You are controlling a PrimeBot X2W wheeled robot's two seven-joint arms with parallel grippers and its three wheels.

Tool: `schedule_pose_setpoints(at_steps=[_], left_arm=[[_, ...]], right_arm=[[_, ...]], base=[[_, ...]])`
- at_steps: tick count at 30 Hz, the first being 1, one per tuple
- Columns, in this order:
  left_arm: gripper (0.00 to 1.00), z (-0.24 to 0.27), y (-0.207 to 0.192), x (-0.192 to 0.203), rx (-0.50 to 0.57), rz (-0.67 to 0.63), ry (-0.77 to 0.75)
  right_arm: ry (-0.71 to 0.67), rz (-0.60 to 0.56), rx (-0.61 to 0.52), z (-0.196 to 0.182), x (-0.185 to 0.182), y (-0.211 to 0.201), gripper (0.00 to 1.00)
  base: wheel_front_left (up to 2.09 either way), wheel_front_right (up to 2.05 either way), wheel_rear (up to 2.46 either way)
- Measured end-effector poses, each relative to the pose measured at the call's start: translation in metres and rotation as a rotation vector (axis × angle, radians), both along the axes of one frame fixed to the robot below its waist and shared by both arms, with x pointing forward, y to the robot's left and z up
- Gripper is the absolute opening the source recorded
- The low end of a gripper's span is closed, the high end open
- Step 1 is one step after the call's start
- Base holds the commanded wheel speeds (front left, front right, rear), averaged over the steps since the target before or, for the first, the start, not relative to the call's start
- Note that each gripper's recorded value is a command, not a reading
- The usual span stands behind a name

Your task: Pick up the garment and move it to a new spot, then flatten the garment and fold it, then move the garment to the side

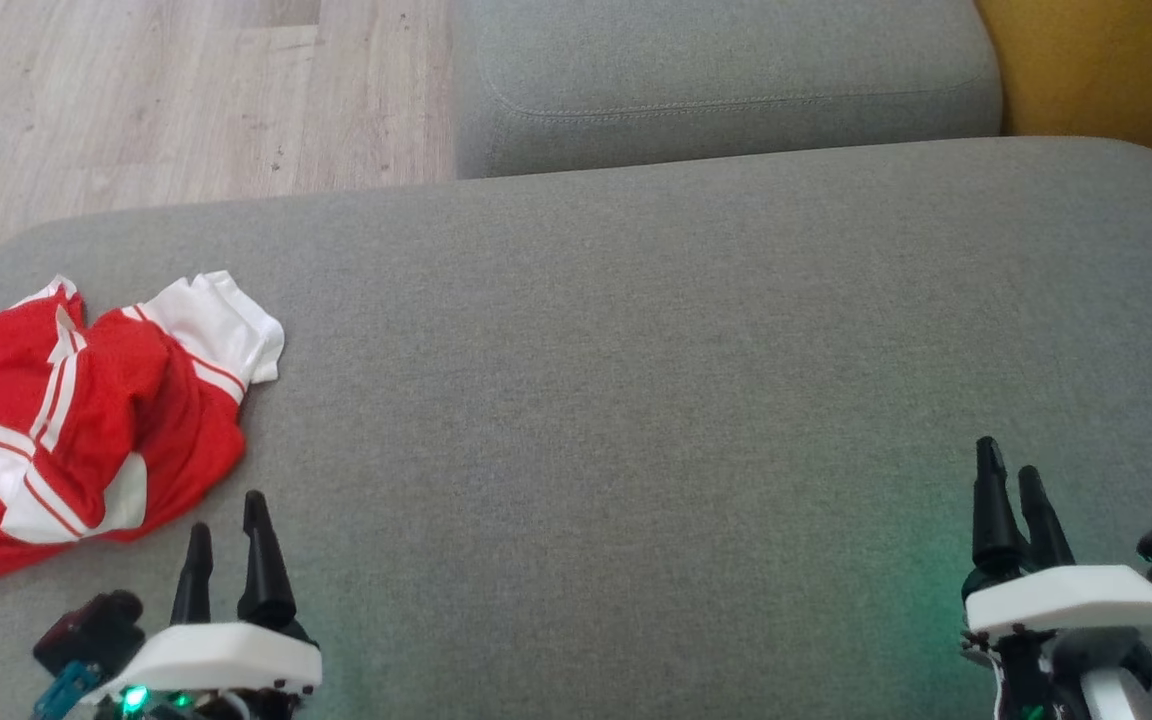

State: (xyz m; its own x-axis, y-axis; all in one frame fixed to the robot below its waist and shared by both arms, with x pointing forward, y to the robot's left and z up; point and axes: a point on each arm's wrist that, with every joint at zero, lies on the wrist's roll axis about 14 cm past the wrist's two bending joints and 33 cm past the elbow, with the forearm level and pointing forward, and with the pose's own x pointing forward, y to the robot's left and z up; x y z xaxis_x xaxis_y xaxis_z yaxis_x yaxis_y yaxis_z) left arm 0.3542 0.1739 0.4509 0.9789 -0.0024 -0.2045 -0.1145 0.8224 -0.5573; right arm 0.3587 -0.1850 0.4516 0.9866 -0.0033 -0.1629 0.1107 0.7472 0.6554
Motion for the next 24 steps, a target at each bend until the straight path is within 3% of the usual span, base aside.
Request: schedule_pose_setpoints(at_steps=[24], left_arm=[[1.00,0.006,-0.004,-0.004,0.269,-0.051,-0.056]], right_arm=[[-0.057,0.097,-0.267,0.013,0.007,0.016,1.00]], base=[[0.00,0.00,0.00]])
